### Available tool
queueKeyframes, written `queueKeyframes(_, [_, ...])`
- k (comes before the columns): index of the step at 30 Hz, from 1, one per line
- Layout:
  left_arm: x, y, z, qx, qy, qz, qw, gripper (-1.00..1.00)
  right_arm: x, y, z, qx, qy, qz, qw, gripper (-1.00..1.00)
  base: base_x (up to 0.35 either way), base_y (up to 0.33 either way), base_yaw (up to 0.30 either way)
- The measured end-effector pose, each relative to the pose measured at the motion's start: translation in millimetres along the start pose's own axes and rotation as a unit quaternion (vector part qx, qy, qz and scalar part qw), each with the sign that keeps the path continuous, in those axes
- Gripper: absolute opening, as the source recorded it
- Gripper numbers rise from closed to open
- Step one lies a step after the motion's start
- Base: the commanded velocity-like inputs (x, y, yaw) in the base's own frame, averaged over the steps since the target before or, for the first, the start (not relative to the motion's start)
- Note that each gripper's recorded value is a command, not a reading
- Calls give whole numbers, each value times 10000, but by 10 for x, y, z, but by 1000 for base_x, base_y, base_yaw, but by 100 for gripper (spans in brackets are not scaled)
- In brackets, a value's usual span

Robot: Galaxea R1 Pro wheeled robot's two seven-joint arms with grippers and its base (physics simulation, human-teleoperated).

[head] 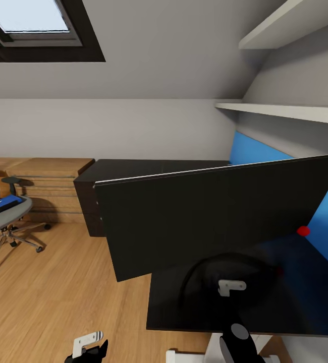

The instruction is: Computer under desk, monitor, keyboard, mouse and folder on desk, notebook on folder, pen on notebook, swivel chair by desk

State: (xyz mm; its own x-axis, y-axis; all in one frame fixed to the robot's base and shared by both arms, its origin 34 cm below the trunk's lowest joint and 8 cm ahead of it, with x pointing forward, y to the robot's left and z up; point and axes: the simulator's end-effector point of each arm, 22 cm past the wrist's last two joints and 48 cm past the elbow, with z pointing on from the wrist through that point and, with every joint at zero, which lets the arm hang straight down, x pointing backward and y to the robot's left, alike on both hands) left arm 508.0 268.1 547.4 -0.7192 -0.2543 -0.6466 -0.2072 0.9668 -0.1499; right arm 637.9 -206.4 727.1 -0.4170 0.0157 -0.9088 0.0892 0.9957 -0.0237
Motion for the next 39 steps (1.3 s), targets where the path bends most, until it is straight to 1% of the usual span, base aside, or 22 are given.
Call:
queueKeyframes(7, [0, 1, 0, -1, 0, -1, 10000, 100, 1, 0, 0, 0, 3, -2, 10000, 100, 0, 0, 0])
queueKeyframes(8, [0, 1, 0, -1, 0, -1, 10000, 100, 1, 1, 0, -1, 3, -2, 10000, -100, 0, 0, 0])
queueKeyframes(39, [-1, -5, 0, 9, -4, 9, 10000, 100, -7, 2, -1, -4, -7, -26, 10000, -100, 0, 0, 0])
